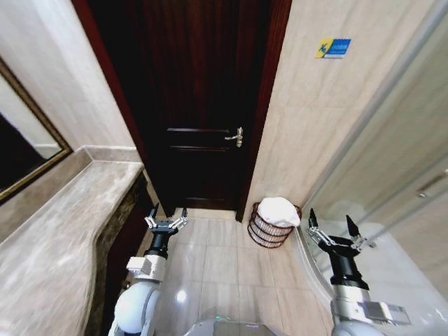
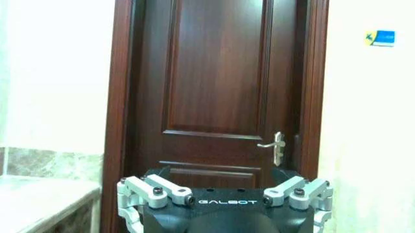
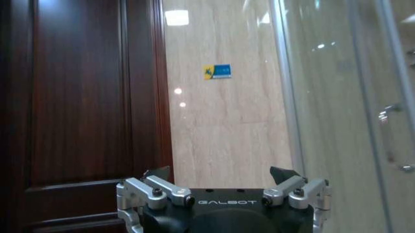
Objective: Discard the used towel into the hamper.
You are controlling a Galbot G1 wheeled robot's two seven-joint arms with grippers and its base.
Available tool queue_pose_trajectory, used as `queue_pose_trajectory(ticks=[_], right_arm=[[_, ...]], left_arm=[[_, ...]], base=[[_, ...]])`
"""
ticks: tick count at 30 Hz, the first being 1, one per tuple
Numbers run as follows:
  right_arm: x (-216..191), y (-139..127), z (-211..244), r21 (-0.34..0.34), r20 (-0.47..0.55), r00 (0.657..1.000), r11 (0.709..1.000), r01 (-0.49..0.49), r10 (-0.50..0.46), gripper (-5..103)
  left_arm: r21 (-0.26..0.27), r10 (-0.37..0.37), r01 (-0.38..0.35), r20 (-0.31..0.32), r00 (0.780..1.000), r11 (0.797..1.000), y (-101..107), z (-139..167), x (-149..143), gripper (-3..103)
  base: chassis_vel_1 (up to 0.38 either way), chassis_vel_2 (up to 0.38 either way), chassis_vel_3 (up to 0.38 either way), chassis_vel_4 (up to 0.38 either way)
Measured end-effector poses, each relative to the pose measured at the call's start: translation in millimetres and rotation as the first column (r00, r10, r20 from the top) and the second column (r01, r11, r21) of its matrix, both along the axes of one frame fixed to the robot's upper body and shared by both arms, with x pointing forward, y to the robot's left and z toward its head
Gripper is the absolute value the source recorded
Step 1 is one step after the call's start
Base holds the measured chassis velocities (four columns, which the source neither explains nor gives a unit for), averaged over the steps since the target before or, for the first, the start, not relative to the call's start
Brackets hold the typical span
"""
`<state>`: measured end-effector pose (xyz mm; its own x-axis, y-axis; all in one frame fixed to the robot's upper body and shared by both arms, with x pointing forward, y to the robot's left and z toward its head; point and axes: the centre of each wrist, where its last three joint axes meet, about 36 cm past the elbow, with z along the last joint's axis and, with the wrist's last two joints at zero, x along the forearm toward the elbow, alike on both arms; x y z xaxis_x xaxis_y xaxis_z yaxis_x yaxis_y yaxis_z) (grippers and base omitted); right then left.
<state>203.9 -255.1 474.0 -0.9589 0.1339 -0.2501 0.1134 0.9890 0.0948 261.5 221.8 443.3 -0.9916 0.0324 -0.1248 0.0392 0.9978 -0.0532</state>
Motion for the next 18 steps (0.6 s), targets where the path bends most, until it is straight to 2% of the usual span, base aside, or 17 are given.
queue_pose_trajectory(ticks=[4, 18], right_arm=[[0.0, 0.0, 0.0, 0.0, 0.0, 1.0, 1.0, 0.0, 0.0, 100], [0.1, 0.0, 0.0, 0.0, 0.0, 1.0, 1.0, 0.0, 0.0, 100]], left_arm=[[0.0, 0.0, 0.0, 0.0, 1.0, 1.0, -0.1, 0.0, 0.0, 100], [0.0, 0.0, 0.0, 0.0, 1.0, 1.0, 0.0, 0.1, 0.2, 100]], base=[[0.085, -0.058, -0.146, 0.107], [-0.031, 0.023, 0.035, -0.019]])
